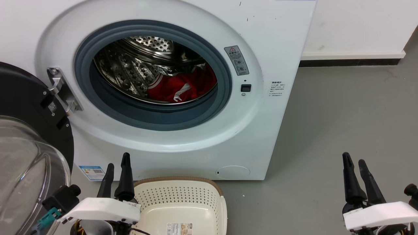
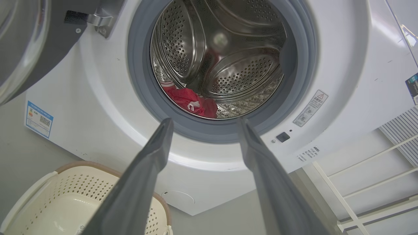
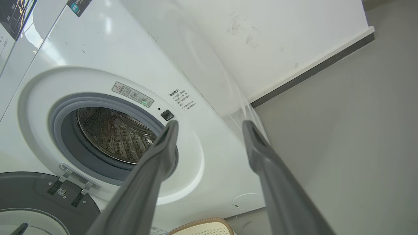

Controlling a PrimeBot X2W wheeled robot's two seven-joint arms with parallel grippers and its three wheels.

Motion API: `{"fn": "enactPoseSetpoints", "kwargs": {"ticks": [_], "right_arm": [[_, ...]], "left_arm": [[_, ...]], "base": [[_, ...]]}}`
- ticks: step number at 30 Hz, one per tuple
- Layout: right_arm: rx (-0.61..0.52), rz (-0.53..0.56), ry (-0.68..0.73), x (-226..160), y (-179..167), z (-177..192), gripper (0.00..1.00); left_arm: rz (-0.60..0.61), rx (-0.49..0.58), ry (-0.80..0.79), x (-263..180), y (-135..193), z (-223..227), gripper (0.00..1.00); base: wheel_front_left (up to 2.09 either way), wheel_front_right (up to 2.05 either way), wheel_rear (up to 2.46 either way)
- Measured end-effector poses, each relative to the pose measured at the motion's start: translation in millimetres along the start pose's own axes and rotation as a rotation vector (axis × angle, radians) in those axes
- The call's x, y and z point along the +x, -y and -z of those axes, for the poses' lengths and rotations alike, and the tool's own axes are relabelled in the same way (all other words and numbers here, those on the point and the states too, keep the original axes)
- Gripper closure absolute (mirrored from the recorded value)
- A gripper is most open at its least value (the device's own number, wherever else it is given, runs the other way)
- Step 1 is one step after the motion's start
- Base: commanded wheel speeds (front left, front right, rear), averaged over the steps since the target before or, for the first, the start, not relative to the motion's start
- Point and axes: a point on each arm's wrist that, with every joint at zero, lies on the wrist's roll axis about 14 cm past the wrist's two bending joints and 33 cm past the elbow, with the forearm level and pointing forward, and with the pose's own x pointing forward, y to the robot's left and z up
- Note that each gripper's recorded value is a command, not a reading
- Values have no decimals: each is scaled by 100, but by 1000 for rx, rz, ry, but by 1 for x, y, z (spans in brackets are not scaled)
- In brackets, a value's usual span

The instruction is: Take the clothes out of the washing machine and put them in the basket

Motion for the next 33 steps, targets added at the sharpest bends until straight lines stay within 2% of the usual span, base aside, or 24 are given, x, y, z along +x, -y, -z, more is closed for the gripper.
{"fn": "enactPoseSetpoints", "kwargs": {"ticks": [7,33], "right_arm": [[-111,-20,8,-2,-5,-1,0],[-409,-79,72,-13,-19,-13,0]], "left_arm": [[10,84,16,-3,2,0,0],[70,376,89,-10,17,-7,0]], "base": [[0,0,0],[0,0,0]]}}
